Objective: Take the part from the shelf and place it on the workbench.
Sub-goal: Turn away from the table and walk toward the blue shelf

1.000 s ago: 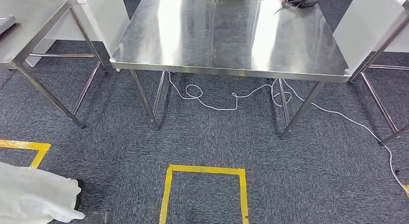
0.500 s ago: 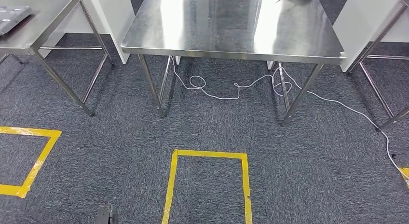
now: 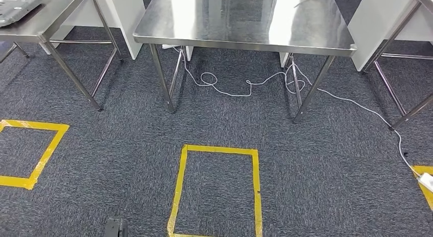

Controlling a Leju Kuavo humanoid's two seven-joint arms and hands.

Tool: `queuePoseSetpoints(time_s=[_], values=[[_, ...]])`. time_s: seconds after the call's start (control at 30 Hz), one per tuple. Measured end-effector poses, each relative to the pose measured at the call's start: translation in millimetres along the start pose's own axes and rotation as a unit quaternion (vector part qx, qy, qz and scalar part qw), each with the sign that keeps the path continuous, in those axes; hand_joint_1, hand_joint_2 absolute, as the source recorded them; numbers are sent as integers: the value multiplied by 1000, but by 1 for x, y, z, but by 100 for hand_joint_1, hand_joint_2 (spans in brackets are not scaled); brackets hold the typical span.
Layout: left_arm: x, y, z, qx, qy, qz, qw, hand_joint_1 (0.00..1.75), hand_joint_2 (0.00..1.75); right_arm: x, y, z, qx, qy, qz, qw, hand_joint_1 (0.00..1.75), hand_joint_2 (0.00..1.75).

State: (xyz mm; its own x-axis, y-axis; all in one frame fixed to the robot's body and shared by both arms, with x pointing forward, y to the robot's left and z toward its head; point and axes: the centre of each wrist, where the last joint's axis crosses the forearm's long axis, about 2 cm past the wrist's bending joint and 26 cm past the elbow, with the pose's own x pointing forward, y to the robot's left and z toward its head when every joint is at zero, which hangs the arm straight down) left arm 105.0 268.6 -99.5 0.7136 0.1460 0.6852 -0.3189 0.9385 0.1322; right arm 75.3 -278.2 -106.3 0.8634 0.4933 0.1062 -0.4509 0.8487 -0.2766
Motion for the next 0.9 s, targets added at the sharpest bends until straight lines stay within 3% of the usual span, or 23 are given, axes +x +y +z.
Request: queuePoseSetpoints(time_s=[0.9], values=[[5,-4,-2,-9,-5,-6,1000,0,0,-11,-1,-1,24,18,-3,1000,0,175]])
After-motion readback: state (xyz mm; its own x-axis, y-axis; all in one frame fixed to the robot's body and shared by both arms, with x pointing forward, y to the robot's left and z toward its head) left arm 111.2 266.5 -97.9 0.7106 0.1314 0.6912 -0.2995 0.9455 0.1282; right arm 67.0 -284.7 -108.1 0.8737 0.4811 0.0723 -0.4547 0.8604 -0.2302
